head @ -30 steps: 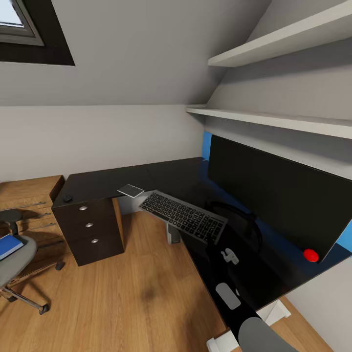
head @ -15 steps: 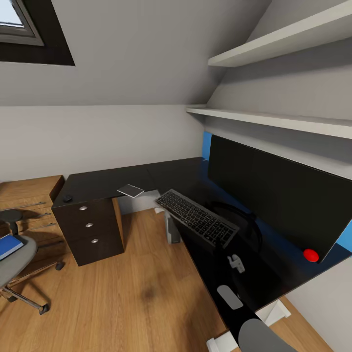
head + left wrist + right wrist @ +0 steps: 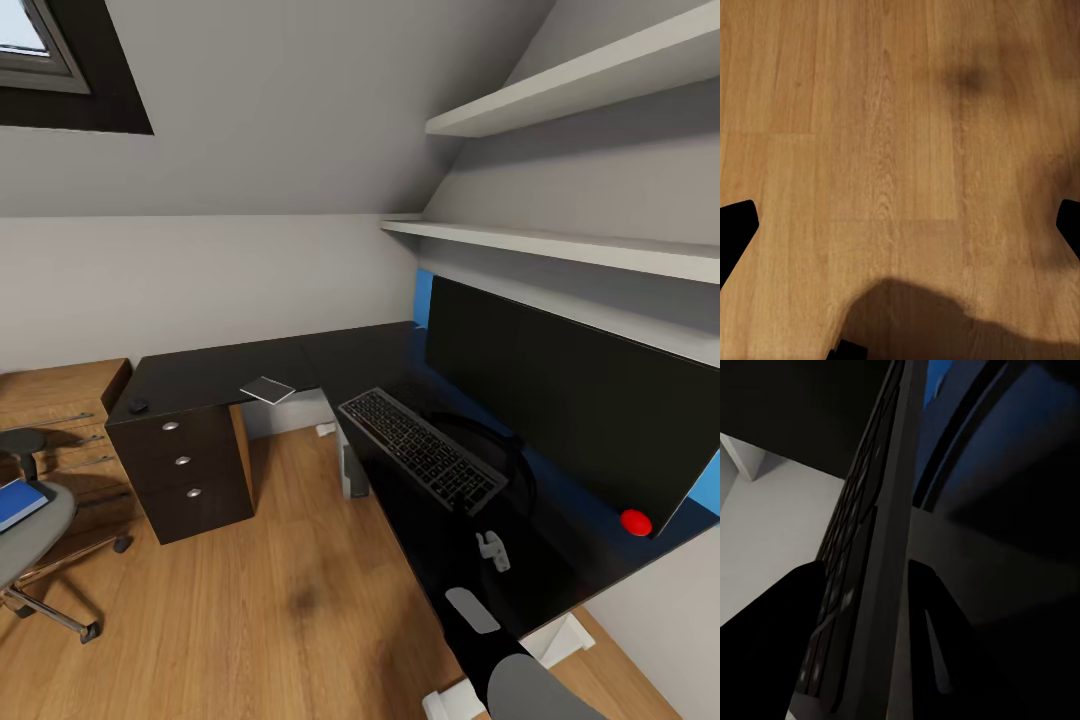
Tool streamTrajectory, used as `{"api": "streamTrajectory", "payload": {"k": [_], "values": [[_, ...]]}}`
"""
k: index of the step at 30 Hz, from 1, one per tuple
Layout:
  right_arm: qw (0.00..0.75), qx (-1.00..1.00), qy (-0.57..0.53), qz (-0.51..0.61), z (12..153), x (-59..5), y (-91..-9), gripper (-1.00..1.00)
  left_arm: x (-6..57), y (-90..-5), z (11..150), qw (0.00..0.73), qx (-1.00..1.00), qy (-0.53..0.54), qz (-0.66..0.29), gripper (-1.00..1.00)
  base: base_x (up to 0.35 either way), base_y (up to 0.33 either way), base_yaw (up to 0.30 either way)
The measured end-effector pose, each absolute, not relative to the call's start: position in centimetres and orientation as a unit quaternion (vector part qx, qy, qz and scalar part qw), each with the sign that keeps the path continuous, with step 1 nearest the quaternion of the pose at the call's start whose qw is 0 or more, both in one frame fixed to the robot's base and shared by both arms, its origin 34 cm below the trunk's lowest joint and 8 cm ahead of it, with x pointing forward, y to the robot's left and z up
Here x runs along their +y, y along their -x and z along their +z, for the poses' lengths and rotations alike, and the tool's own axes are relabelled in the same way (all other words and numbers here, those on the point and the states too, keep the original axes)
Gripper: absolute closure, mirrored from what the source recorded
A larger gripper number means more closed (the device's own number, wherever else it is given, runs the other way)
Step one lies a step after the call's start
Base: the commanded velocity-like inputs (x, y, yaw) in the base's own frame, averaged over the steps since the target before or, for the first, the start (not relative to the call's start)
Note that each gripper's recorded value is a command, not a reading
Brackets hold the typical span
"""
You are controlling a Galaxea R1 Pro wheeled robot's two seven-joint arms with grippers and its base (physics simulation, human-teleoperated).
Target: In the bedroom, organize the workspace by keeping the computer under the desk, ensuring the monitor is on the desk, placing the keyboard on the desk next to the monitor, placing the mouse on the desk next to the keyboard, moving the folder from the swivel chair onto the desk next to the mouse, stacking the notebook on top of the folder with the pen on top of the notebook, and positioning the swivel chair next to the desk.
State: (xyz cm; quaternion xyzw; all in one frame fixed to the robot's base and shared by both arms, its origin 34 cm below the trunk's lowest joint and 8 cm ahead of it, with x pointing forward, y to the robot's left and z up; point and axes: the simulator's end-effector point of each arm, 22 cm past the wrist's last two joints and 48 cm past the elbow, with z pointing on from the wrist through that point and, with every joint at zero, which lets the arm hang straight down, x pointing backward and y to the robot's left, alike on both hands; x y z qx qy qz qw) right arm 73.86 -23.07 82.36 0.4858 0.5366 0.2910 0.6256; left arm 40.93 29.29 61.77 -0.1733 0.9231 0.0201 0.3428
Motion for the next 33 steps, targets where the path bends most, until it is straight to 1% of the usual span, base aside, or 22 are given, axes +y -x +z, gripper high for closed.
{"api": "streamTrajectory", "payload": {"k": [12, 20, 29, 32, 33], "values": [[0.618, 0.543, -0.492, 0.286, 81.5, -23.0, -73.5, 1.0, 29.3, -40.9, 61.8, 0.343, 0.923, 0.173, 0.02, -1.0, -0.001, 0.0, 0.0], [0.609, 0.548, -0.503, 0.276, 80.8, -23.3, -73.4, 1.0, 29.3, -40.9, 61.8, 0.343, 0.923, 0.173, 0.02, -1.0, -0.136, 0.0, 0.0], [0.596, 0.555, -0.519, 0.261, 79.7, -23.7, -73.1, 1.0, 29.3, -40.9, 61.8, 0.343, 0.923, 0.173, 0.02, -1.0, -0.015, 0.0, 0.0], [0.589, 0.558, -0.526, 0.254, 79.2, -23.9, -72.9, 1.0, 29.3, -40.9, 61.8, 0.343, 0.923, 0.173, 0.02, -1.0, 0.0, 0.0, 0.0], [0.575, 0.549, -0.554, 0.247, 78.3, -24.6, -72.4, 1.0, 29.3, -40.9, 61.8, 0.343, 0.923, 0.173, 0.02, -1.0, 0.0, 0.0, 0.0]]}}
